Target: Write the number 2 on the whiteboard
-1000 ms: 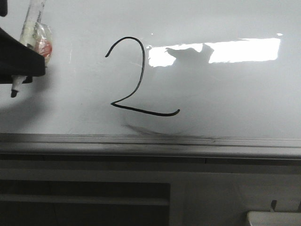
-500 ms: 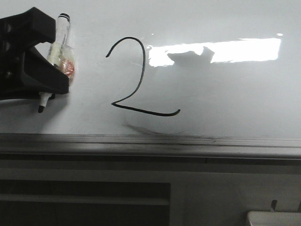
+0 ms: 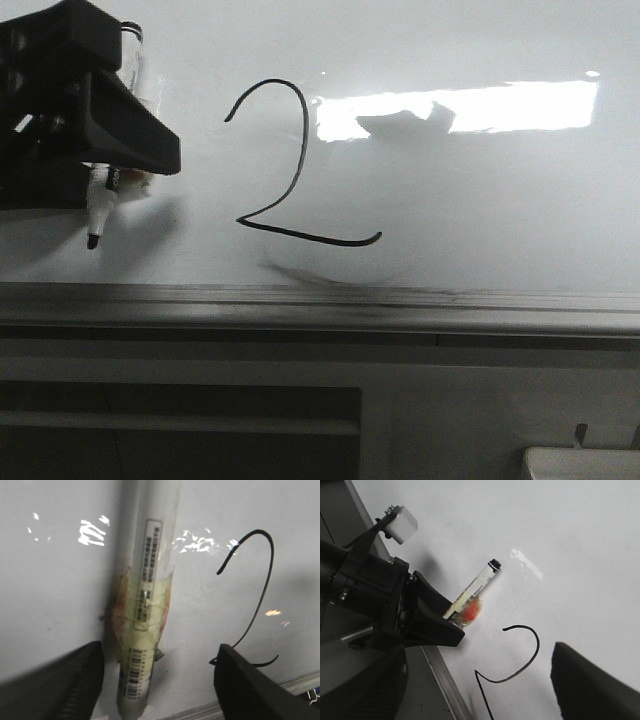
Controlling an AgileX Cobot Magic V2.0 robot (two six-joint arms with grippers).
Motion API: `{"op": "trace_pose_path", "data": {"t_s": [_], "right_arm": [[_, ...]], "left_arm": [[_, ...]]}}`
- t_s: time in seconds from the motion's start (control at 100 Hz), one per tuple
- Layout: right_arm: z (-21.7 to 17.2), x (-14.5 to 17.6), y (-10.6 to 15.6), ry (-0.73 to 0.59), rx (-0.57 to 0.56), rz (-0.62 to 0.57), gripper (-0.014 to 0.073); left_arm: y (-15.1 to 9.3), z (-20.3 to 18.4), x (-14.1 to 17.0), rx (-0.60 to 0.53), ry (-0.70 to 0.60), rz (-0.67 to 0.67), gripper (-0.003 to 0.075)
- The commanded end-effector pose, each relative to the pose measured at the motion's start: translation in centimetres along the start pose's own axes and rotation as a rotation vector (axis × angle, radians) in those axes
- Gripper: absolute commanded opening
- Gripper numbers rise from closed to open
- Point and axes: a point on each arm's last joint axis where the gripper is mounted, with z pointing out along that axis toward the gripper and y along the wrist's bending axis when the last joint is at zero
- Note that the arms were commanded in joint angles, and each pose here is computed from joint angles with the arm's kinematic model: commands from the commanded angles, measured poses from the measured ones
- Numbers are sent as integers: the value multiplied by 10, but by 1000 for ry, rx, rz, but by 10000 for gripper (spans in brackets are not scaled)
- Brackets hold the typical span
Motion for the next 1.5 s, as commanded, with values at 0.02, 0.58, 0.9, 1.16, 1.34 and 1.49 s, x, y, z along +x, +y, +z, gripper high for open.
{"op": "trace_pose_path", "data": {"t_s": [0.02, 0.58, 0.9, 1.16, 1.34, 1.49], "right_arm": [[-11, -15, -3, -83, 29, -3, 519], [-96, 14, 13, -269, 84, -37, -55], [-145, 128, 40, -474, 154, -49, -50], [-146, 174, 50, -503, 152, -57, -50], [-137, 184, 51, -474, 147, -54, -50], [-135, 186, 51, -466, 145, -53, -50]], "left_arm": [[-7, -6, -17, 36, -118, 8, 482], [-21, -120, -37, 223, -477, 252, -20], [9, -158, 12, 254, -664, 414, -20], [15, -167, 22, 265, -722, 443, -20], [15, -167, 22, 265, -722, 443, -20], [15, -167, 22, 265, -722, 443, -20]]}}
